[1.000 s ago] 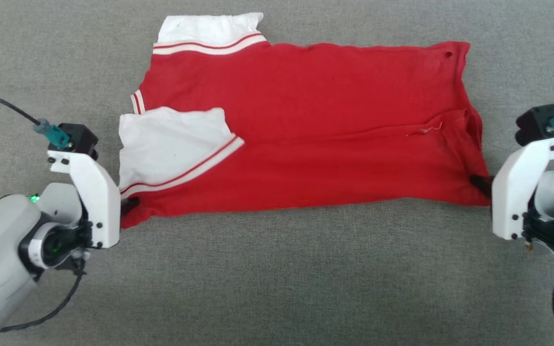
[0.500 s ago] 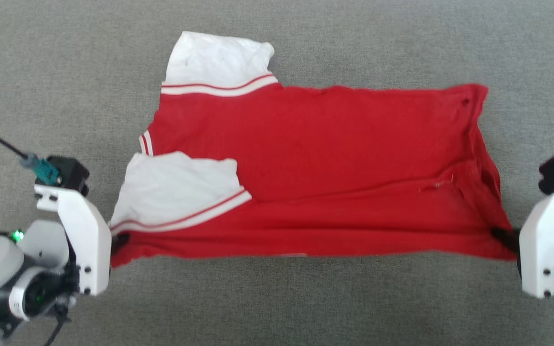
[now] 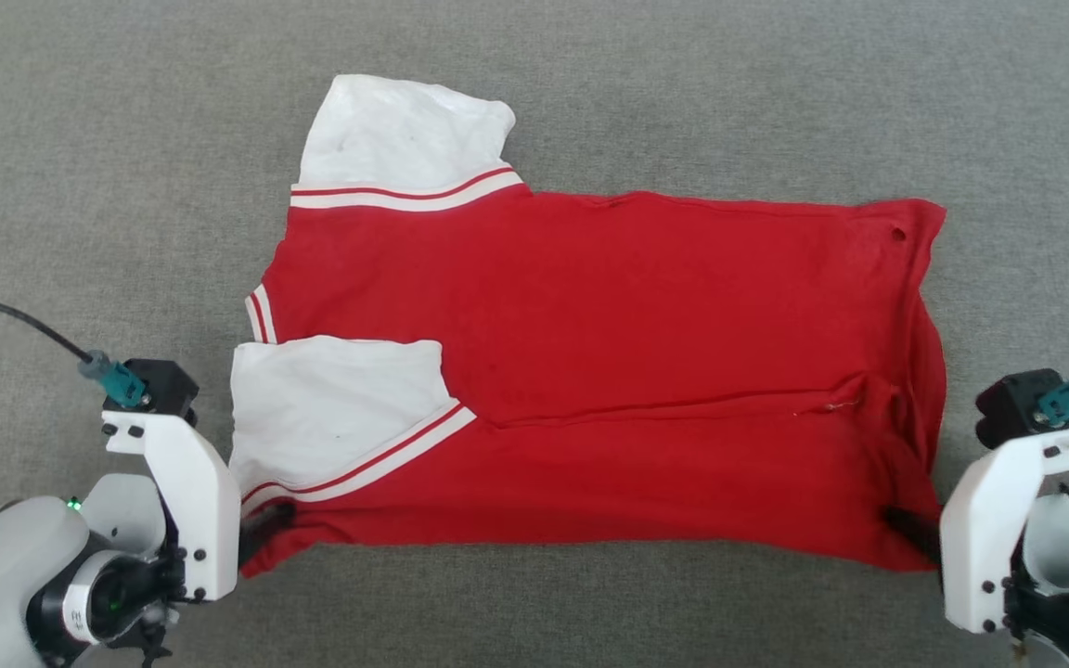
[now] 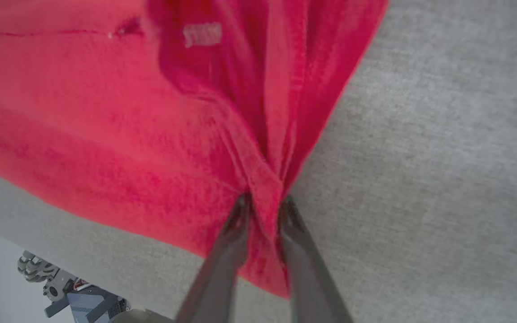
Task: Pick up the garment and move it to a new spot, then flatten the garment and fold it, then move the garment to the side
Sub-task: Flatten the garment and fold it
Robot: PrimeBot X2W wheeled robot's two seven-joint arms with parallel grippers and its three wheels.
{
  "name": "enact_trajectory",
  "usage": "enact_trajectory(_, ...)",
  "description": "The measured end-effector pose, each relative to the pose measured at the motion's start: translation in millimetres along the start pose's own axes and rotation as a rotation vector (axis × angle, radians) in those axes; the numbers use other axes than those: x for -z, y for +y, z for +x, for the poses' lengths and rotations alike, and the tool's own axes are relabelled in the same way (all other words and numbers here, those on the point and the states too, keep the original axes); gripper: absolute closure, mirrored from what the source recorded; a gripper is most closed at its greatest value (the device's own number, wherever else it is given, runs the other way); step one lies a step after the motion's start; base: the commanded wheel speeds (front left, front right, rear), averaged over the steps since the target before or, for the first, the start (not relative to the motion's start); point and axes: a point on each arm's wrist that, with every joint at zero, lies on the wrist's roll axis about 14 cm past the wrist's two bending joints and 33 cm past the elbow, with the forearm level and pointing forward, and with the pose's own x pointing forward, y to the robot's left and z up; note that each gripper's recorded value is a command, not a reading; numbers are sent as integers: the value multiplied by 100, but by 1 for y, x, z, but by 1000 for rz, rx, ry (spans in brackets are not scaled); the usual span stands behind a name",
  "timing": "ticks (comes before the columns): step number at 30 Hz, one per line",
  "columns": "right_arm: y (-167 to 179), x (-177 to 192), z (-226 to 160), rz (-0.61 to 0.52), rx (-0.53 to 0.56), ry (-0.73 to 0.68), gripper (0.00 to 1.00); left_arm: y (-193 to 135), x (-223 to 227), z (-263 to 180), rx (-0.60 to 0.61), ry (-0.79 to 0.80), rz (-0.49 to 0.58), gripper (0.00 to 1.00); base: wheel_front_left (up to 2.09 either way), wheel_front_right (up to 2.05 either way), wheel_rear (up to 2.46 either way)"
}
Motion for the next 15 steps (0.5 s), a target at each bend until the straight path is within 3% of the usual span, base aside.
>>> enact_trajectory(6, -1, -8, -2, 3, 1, -56, 0, 3, -11, -1, -3, -19, 11, 0, 0, 0, 0)
enact_trajectory(15, -9, -40, -32, 54, 33, -292, 0, 13, -60, -31, -53, -112, 77, 0, 0, 0, 0)
